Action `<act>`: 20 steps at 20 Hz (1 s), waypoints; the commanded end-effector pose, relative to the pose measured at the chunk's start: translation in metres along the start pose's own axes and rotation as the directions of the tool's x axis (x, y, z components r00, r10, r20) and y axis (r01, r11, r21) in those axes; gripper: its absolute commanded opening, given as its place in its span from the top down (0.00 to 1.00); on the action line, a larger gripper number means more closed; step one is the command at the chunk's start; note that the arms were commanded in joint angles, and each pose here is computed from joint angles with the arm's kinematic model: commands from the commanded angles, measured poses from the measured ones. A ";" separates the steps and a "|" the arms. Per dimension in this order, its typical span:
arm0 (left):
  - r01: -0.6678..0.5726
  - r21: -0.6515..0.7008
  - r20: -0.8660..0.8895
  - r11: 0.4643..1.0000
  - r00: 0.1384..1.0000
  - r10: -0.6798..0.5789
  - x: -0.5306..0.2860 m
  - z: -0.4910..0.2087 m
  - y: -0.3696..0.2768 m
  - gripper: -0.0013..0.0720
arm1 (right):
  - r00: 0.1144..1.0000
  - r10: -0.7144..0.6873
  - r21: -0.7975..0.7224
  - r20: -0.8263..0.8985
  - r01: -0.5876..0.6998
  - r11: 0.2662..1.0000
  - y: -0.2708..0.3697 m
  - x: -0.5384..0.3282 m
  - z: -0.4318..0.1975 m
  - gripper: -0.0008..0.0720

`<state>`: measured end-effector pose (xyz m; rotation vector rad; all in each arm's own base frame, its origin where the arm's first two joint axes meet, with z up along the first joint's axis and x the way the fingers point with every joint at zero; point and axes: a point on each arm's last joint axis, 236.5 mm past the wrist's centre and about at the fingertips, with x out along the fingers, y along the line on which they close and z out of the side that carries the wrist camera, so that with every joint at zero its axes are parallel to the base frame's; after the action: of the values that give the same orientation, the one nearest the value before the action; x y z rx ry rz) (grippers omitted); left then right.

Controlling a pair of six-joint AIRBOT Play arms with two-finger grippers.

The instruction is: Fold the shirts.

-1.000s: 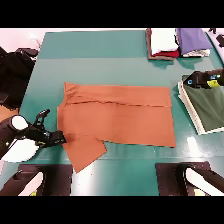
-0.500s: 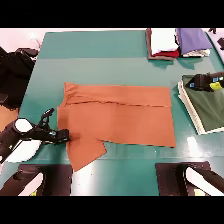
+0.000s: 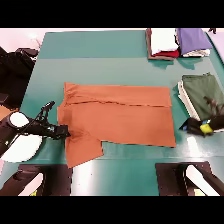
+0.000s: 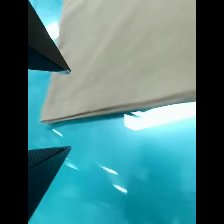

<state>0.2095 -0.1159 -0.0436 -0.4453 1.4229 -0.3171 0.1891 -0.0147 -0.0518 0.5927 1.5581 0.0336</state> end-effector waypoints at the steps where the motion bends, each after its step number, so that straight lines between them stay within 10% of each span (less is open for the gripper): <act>1: 0.001 0.012 0.012 1.000 1.000 -0.001 -0.002 0.004 -0.001 0.95 | 0.993 0.039 0.079 -0.115 -0.030 0.996 -0.010 0.045 -0.047 0.30; 5: 0.000 0.013 0.020 1.000 1.000 -0.001 -0.002 0.005 -0.001 0.95 | 0.975 0.029 0.019 -0.220 -0.026 0.999 0.001 0.060 -0.060 0.31; 12: -0.026 0.068 0.001 0.997 1.000 0.026 -0.011 0.005 -0.001 0.95 | 0.994 -0.048 -0.197 -0.094 0.029 0.980 0.028 0.049 -0.021 0.97; 20: -0.038 0.115 0.048 0.993 0.998 0.033 -0.050 -0.010 -0.015 0.95 | 0.981 -0.168 -0.326 0.095 0.190 0.926 0.025 -0.023 -0.027 0.97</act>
<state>0.2051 -0.1097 -0.0084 -0.3387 1.3794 -0.3654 0.1819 0.0188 -0.0388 0.2663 1.5182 0.1675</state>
